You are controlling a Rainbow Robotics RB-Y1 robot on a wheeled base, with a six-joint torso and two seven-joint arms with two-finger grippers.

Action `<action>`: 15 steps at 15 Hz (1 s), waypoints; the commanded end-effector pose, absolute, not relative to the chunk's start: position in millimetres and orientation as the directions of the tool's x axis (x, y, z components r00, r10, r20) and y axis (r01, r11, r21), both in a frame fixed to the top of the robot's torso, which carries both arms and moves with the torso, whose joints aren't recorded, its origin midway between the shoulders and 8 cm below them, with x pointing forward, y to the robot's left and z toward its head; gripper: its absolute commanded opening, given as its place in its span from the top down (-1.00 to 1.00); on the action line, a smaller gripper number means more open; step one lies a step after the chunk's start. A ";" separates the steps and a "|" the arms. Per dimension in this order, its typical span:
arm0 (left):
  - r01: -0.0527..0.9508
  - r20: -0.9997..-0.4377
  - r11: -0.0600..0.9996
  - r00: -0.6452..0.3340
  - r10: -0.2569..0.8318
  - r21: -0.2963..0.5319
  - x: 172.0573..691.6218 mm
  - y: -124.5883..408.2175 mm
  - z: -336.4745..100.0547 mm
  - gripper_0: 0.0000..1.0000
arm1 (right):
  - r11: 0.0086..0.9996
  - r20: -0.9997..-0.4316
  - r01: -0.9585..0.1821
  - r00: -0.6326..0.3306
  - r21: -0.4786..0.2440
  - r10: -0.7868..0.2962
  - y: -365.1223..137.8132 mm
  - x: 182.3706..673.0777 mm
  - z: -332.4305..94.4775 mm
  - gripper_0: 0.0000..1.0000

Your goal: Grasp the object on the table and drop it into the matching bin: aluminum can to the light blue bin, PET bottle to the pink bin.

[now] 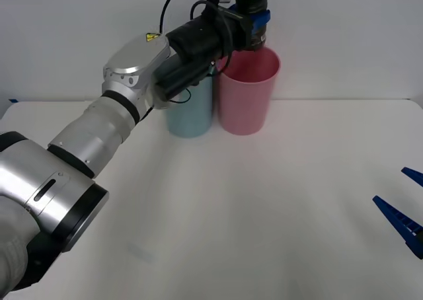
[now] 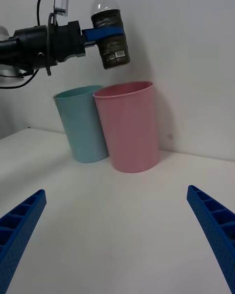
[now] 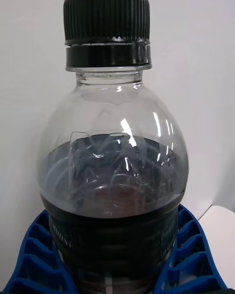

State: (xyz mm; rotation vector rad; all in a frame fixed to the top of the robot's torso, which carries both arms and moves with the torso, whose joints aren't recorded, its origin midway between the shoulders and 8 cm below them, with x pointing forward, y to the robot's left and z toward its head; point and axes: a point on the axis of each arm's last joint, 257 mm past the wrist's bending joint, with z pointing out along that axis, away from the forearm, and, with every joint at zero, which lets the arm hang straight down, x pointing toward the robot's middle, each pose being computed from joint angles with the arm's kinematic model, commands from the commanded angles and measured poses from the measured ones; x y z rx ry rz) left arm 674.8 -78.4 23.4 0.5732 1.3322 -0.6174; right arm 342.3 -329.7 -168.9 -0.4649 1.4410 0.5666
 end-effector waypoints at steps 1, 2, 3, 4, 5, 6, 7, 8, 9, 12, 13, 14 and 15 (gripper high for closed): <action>0.673 -0.988 0.739 0.137 -0.077 0.036 679.2 -81.2 26.8 0.97 | 0.785 -0.996 -0.618 0.041 0.039 0.082 -329.7 342.3 -168.9 -1.00; 0.667 -0.988 0.744 0.139 -0.074 0.038 679.9 -82.0 26.1 0.97 | 0.785 -0.996 -0.618 0.041 0.039 0.082 -329.7 342.3 -168.9 -1.00; 0.663 -0.987 0.747 0.143 -0.068 0.045 680.4 -82.1 26.7 0.97 | 0.785 -0.996 -0.618 0.041 0.039 0.082 -329.7 342.3 -168.9 -1.00; 0.661 -0.987 0.749 0.143 -0.068 0.044 681.0 -81.5 26.7 0.97 | 0.785 -0.996 -0.618 0.041 0.039 0.082 -329.7 342.3 -168.9 -1.00; 0.660 -0.987 0.750 0.143 -0.068 0.044 681.2 -81.2 26.7 0.97 | 0.785 -0.996 -0.618 0.041 0.039 0.082 -329.7 342.3 -168.9 -1.00; 0.659 -0.988 0.751 0.142 -0.068 0.043 681.3 -80.9 25.7 0.96 | 0.785 -0.996 -0.618 0.041 0.039 0.082 -329.7 342.3 -168.9 -1.00; 0.660 -0.988 0.750 0.140 -0.070 0.041 680.9 -81.8 25.6 0.78 | 0.785 -0.996 -0.618 0.041 0.039 0.082 -329.7 342.3 -168.9 -1.00; 0.660 -0.988 0.750 0.139 -0.069 0.040 681.2 -81.5 25.0 0.31 | 0.785 -0.996 -0.618 0.041 0.039 0.082 -329.7 342.3 -168.9 -1.00; 0.660 -0.988 0.750 0.140 -0.070 0.041 680.9 -81.8 25.6 -1.00 | 0.785 -0.996 -0.618 0.041 0.039 0.082 -329.7 342.3 -168.9 -1.00; 0.663 -0.988 0.748 0.137 -0.077 0.034 680.6 -82.0 26.1 -1.00 | 0.785 -0.996 -0.618 0.041 0.039 0.082 -329.7 342.3 -168.9 -1.00; 0.665 -0.988 0.747 0.133 -0.083 0.027 680.3 -82.3 26.5 -1.00 | 0.785 -0.996 -0.618 0.041 0.039 0.082 -329.7 342.3 -168.9 -1.00; 0.668 -0.988 0.743 0.129 -0.089 0.021 679.5 -82.8 25.9 -1.00 | 0.785 -0.996 -0.618 0.041 0.039 0.082 -329.7 342.3 -168.9 -1.00; 0.672 -0.988 0.741 0.124 -0.094 0.013 678.8 -82.9 24.4 -1.00 | 0.785 -0.996 -0.618 0.041 0.039 0.082 -329.7 342.3 -168.9 -1.00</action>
